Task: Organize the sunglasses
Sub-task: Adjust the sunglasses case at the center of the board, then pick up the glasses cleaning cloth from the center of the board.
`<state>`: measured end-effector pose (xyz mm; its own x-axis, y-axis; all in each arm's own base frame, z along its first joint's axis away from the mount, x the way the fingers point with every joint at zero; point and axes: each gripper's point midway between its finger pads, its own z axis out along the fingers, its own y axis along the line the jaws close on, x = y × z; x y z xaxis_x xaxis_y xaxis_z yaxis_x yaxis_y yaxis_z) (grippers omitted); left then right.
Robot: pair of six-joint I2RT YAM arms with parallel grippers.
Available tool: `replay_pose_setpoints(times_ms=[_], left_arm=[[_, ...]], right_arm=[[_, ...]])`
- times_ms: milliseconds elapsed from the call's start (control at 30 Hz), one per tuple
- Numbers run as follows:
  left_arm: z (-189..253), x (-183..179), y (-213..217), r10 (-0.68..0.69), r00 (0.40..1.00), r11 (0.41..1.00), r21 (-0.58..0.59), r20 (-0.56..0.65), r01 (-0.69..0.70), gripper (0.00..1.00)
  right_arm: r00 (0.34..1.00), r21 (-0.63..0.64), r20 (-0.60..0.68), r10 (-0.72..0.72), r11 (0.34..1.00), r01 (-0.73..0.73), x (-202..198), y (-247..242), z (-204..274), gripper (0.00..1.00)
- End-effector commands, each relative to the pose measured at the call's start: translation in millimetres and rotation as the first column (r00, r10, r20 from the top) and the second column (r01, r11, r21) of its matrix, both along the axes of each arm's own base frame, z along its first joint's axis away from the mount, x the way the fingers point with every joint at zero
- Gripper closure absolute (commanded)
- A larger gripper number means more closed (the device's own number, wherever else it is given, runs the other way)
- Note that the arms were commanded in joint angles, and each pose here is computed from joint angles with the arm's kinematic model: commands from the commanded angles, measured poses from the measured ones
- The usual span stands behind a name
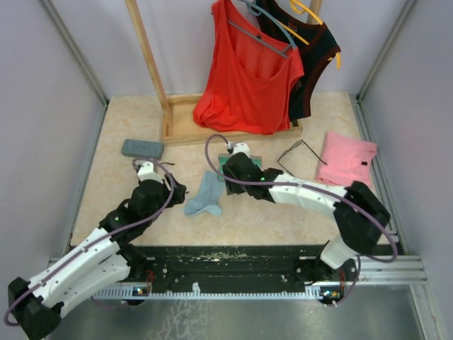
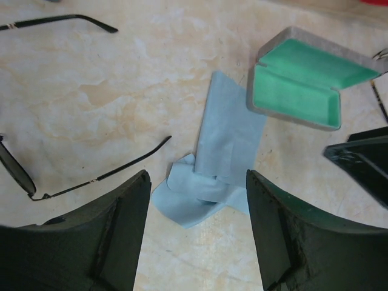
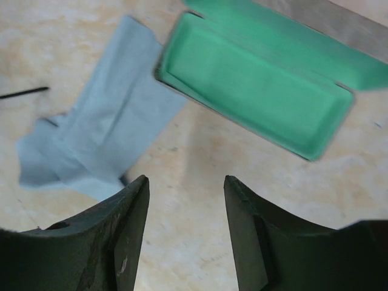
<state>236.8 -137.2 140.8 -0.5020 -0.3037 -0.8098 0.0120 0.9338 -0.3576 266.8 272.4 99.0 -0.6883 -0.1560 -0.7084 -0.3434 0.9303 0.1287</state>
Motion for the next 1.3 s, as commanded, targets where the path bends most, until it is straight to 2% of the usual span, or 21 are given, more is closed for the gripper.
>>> replay_pose_setpoints(times_ms=[0, 133, 267, 433, 767, 933, 1267], left_arm=[[12, -8, 22, 0.082, 0.996, 0.996, -0.032, 0.043, -0.08, 0.3], [20, -15, 31, 0.094, 0.993, 0.994, -0.059, 0.078, -0.089, 0.31], [21, -20, 30, 0.075, 0.994, 0.995, -0.078, 0.085, -0.069, 0.31], [22, -23, 28, 0.059, 0.995, 0.995, -0.087, 0.08, -0.052, 0.32], [26, -22, 25, 0.025, 0.994, 0.997, -0.079, 0.105, -0.017, 0.32], [26, -22, 23, 0.018, 0.994, 0.997, -0.081, 0.106, -0.01, 0.31], [26, -23, 24, 0.023, 0.994, 0.996, -0.083, 0.105, -0.014, 0.31]], right_arm=[[0.998, 0.076, 0.05, 0.03, 0.997, -0.034, 20, 64, 25, 0.47], [0.997, 0.038, 0.002, 0.073, 0.997, -0.073, 25, 110, 0, 0.47], [0.998, -0.019, -0.03, 0.057, 0.998, -0.058, 34, 133, -19, 0.47], [0.998, -0.111, -0.055, 0.0, 0.994, -0.006, 40, 129, -46, 0.47], [0.995, -0.129, -0.093, -0.023, 0.992, 0.011, 36, 126, -64, 0.48], [0.992, -0.125, -0.128, -0.011, 0.992, -0.005, 32, 132, -72, 0.55], [0.992, -0.071, -0.122, 0.011, 0.997, -0.02, 33, 141, -67, 0.85]])
